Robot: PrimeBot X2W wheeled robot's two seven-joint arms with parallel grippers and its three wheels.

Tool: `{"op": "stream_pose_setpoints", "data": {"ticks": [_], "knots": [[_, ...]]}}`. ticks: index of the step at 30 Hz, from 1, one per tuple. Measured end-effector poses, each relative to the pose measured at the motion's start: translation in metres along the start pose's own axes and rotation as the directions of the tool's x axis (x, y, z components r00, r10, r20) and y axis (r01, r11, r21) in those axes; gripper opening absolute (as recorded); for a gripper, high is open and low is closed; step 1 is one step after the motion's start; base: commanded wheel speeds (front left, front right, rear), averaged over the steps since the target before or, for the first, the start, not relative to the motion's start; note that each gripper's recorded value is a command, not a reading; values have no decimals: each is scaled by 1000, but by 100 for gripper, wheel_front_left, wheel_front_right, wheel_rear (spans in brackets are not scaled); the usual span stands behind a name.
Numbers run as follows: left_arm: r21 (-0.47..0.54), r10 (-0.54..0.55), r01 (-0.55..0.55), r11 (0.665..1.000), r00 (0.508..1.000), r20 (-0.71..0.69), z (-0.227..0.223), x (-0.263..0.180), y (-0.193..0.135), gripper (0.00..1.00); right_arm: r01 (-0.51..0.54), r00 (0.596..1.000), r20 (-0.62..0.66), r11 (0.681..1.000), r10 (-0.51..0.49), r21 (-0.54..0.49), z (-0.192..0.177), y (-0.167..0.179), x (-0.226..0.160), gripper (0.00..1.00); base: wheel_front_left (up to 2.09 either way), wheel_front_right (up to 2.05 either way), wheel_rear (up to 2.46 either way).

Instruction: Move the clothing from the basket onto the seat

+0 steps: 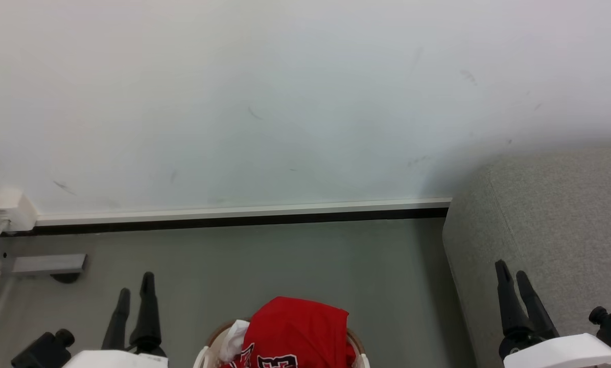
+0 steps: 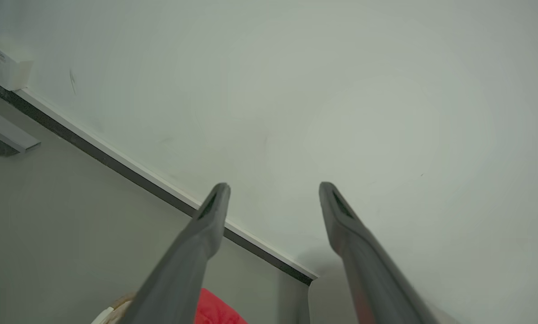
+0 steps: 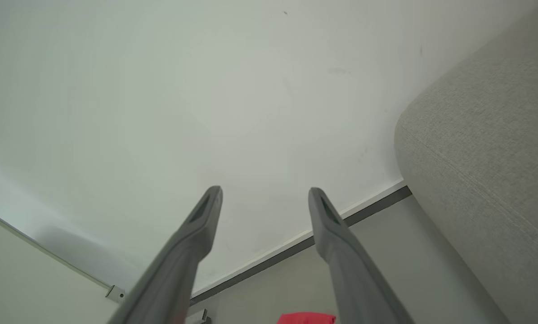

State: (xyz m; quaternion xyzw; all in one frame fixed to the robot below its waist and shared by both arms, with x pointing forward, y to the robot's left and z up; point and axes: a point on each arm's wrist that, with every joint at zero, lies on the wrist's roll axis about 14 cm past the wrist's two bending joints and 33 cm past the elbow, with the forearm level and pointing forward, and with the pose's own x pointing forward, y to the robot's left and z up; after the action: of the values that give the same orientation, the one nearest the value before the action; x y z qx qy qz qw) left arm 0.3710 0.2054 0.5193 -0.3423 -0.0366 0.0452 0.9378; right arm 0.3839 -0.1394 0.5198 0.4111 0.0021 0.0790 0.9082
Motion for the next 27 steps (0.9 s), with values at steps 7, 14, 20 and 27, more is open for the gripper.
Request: {"op": "stream_pose_setpoints", "data": {"ticks": [7,14,20,27], "knots": [[109,12,-12,994,1000,-2,-3,-4,5,100,-19,999,-44,988,13,-152,-10,-1,-3,100,0,0,0],[211,19,-19,977,1000,-1,-5,-7,8,100,-50,997,-72,960,32,-274,-17,1,-1,100,0,0,0],[295,11,-13,955,1000,10,-4,-7,6,100,-57,997,-63,934,37,-353,-15,1,-1,100,0,0,0],[365,-2,-8,931,1000,27,-1,-7,4,100,-69,997,-53,912,52,-404,-16,6,0,100,0,0,0]]}}
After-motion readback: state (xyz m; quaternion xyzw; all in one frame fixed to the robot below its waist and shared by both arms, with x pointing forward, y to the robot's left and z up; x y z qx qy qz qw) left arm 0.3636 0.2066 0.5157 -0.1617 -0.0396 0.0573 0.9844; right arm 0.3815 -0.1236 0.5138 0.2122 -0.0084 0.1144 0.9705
